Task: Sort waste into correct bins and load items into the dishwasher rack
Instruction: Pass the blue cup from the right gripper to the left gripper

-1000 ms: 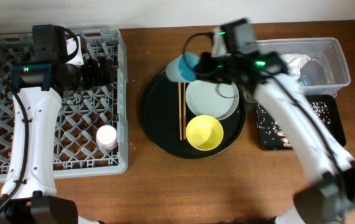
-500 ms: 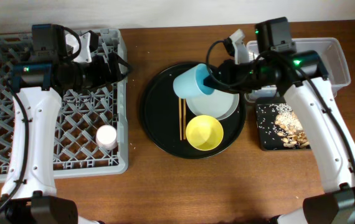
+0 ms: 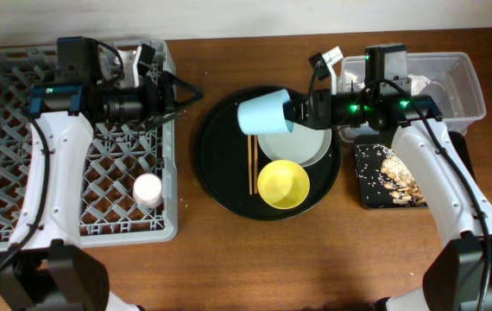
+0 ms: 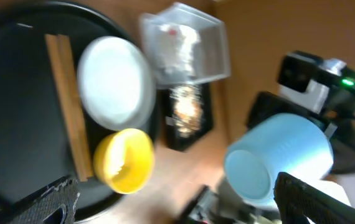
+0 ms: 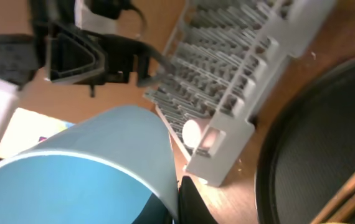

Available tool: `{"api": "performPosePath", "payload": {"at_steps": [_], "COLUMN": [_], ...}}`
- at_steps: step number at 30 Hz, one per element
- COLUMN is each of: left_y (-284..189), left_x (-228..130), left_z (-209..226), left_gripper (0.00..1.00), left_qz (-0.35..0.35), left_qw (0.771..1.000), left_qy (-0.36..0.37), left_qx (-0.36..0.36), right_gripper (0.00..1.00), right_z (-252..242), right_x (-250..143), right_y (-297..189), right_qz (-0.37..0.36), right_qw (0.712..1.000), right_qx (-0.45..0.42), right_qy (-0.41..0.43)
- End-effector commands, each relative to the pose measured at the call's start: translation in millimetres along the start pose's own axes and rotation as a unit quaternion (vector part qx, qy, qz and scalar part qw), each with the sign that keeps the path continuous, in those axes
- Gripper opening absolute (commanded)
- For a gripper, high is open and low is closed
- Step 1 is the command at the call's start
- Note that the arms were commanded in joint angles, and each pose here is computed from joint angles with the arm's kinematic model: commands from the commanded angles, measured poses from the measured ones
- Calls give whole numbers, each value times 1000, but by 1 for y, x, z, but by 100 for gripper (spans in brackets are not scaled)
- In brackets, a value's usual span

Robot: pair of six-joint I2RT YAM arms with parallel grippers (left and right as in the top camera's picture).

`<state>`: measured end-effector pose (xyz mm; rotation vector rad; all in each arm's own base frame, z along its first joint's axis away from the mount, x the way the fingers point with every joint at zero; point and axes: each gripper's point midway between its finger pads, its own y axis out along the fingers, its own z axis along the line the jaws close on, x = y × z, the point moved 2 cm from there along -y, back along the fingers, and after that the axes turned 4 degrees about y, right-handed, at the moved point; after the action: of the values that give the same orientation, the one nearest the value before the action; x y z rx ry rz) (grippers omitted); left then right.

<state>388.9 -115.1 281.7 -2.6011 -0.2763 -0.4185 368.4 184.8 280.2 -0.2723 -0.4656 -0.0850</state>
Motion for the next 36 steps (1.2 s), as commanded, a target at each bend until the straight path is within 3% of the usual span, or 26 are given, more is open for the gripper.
{"api": "performPosePath", "payload": {"at_steps": [1, 4, 7, 14, 22, 36], "left_y": [0, -10, -15, -5, 4, 7], "left_x": [-3, -3, -5, -11, -14, -12], "left_z": [-32, -60, -69, -78, -77, -71], "left_gripper": [99, 99, 99, 99, 99, 99], "left_qz": [19, 26, 31, 44, 47, 42], "left_qw": [992, 975, 966, 962, 966, 971], "left_qy": [6, 33, 38, 60, 74, 78], "left_qx": [-126, -220, -254, -261, -244, -223], "right_gripper": [4, 4, 4, 4, 4, 4], "right_z": [11, 10, 20, 40, 55, 40], "right_x": [4, 17, 27, 32, 39, 49], "right_y": [8, 23, 47, 80, 77, 46], "right_qz": [0, -28, -50, -66, -72, -75], "right_qw": [1000, 999, 999, 997, 995, 996], "right_qx": [17, -14, -20, 2, 34, 36], "right_qy": [15, 7, -10, -43, -58, -37]}}
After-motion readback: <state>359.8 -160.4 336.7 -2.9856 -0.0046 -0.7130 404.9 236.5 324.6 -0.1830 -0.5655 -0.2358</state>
